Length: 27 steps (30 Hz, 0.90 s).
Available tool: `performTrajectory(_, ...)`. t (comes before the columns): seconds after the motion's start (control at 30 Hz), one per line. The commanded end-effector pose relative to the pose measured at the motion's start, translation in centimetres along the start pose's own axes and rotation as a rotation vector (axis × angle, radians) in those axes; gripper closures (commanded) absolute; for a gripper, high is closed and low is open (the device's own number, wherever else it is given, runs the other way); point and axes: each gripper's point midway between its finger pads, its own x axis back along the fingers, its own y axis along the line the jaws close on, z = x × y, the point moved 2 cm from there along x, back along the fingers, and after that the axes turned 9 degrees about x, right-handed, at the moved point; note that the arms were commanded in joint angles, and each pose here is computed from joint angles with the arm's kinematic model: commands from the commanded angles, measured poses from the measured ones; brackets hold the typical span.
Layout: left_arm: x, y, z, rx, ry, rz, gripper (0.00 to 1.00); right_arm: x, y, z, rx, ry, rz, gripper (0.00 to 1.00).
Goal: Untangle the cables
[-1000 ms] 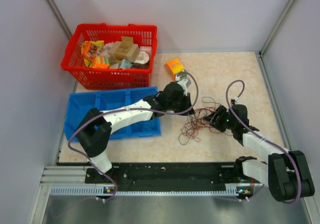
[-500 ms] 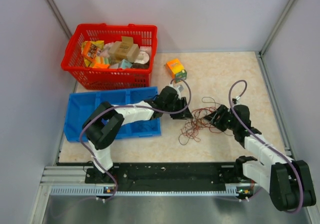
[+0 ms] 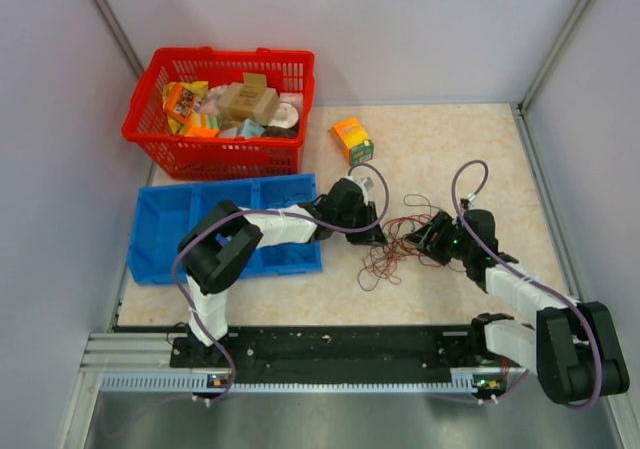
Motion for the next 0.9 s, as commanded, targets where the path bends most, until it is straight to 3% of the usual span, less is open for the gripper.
performTrajectory(0.0,1.1,-3.0,-1.5,-0.048,-0.050,0.063,0.68,-0.2,0.8,-1.1,0.012,-0.039,-0.040,0.44)
performTrajectory(0.07,1.3,-2.5,-1.2,-0.045,-0.055,0.049,0.59,-0.1,0.8,-1.1,0.012,-0.039,-0.042,0.44)
performTrajectory(0.23,2.3,-1.1,-1.5,-0.118,-0.130,-0.041,0.53,0.3,0.9,-1.2,0.018,-0.054,-0.042,0.44)
performTrajectory(0.47,1.8,-0.6,-1.2,-0.115,-0.126,-0.054,0.49,0.4,0.6,-0.9,0.017,-0.052,-0.033,0.44)
performTrajectory(0.73,0.3,-1.8,-1.5,-0.158,-0.111,-0.051,0.75,0.2,0.5,-0.7,0.012,-0.044,-0.034,0.44)
performTrajectory(0.87,1.1,-2.4,-1.4,-0.262,-0.138,-0.179,1.00,-0.2,0.4,-0.4,0.012,-0.036,-0.048,0.43)
